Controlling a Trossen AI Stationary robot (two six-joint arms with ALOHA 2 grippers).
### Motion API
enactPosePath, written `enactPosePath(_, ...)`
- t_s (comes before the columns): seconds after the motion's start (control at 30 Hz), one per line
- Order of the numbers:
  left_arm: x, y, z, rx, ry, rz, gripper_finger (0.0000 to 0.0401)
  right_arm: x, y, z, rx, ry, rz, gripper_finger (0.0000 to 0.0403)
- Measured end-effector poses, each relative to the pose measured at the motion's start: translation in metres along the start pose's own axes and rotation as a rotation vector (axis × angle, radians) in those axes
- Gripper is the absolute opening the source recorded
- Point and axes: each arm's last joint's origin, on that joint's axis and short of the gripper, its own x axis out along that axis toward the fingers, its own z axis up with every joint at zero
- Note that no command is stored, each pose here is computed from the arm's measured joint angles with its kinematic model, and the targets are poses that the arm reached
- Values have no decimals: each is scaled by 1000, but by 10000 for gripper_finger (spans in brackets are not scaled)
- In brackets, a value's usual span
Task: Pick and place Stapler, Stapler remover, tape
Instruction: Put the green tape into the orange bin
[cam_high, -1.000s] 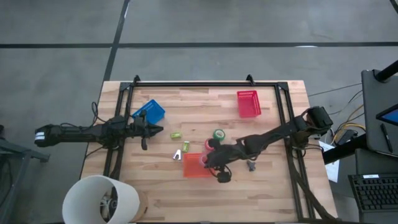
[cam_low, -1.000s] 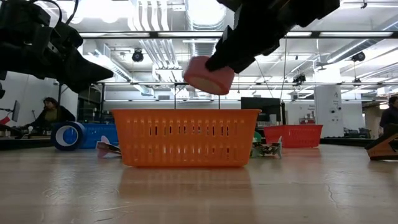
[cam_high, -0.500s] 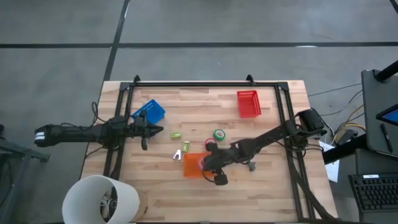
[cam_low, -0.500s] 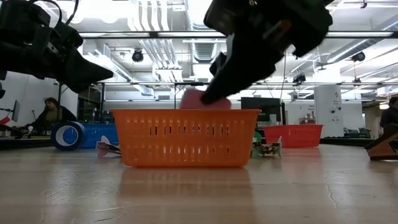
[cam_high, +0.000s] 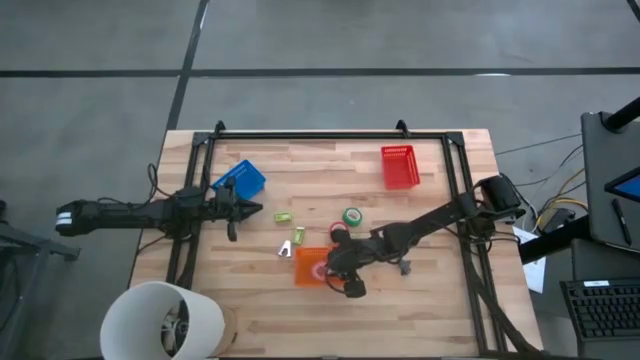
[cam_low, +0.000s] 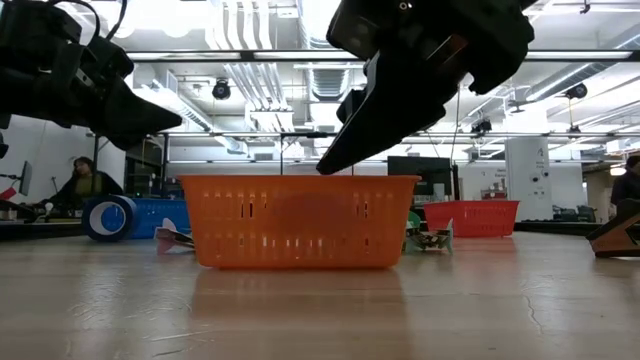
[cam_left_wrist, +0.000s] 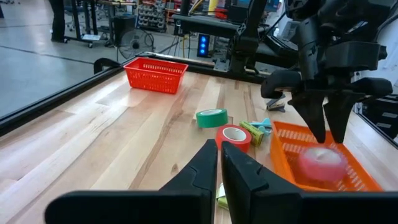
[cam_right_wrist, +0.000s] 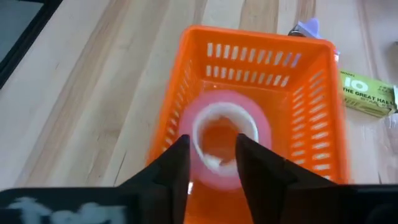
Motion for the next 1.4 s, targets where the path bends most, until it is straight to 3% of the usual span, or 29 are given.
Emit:
enactPosePath(0.27,0,0,0,0,0,0,24,-15,-1,7,-31,-9,-5,176)
enactPosePath(0.57,0,0,-1,0,6,2,23,-38,-24,0,-24,89,-300,164)
enactPosePath(1.0,0,0,-2,1,16,3,25,-45,-74,-28,104,205,-378,165)
enactPosePath(1.4,0,0,-2,1,17,2,26,-50,-89,-49,191,228,-425,187)
